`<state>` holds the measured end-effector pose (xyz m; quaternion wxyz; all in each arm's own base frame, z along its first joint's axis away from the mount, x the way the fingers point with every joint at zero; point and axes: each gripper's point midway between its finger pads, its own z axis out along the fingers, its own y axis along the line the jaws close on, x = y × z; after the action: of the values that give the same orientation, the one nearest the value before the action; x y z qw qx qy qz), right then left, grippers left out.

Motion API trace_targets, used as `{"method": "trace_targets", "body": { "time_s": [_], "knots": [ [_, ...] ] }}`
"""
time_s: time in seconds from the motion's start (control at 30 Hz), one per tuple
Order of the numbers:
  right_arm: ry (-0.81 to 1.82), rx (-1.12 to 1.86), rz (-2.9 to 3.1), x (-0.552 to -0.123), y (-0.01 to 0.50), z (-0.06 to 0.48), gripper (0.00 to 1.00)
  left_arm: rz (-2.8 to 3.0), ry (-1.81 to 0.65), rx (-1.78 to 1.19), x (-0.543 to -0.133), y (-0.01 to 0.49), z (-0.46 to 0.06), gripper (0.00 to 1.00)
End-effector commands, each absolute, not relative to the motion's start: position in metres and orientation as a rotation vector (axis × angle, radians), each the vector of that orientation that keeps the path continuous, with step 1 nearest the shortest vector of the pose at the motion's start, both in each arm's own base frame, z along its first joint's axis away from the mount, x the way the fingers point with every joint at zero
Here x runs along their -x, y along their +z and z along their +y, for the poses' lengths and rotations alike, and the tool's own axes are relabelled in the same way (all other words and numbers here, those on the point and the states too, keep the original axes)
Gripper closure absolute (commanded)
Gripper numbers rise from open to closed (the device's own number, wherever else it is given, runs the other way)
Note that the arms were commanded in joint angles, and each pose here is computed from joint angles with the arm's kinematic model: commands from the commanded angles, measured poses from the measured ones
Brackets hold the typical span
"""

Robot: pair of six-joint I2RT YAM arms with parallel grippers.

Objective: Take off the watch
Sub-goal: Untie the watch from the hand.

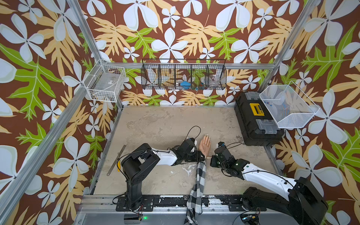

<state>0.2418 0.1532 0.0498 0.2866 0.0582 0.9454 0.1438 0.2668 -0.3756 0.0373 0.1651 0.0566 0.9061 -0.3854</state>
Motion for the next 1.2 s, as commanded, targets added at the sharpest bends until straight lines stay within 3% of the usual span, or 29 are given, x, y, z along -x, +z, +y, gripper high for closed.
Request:
{"method": "trace_targets", "body": {
  "time_s": [0.0,0.47,0.5,0.57,0.6,0.77,1.03,1.17],
  "knots": [
    [0.344,-0.186,2.561,-0.235,0.037,0.145,1.0,2.69,-0.92,-0.11,-0.262,0.007,-0.351,0.38],
    [0.431,-0.183,2.547,-0.232,0.027,0.152,1.0,2.697,-0.918,-0.099,-0.26,0.003,-0.349,0.38],
    [0.474,-0.181,2.516,-0.235,0.035,0.156,0.94,2.698,-0.919,-0.099,-0.26,0.003,-0.349,0.38],
    [0.511,-0.183,2.467,-0.239,0.049,0.159,0.7,2.696,-0.922,-0.098,-0.259,0.003,-0.349,0.38],
    [0.523,-0.179,2.444,-0.241,0.056,0.159,0.64,2.694,-0.924,-0.097,-0.26,0.004,-0.349,0.38],
    [0.541,-0.139,2.412,-0.252,0.08,0.169,0.48,2.694,-0.923,-0.099,-0.26,0.002,-0.348,0.38],
    [0.53,-0.142,2.415,-0.277,0.094,0.187,0.45,2.689,-0.935,-0.098,-0.26,0.004,-0.35,0.38],
    [0.49,-0.152,2.44,-0.282,0.085,0.188,0.5,2.692,-0.936,-0.103,-0.259,0.003,-0.35,0.38]
  ]
}}
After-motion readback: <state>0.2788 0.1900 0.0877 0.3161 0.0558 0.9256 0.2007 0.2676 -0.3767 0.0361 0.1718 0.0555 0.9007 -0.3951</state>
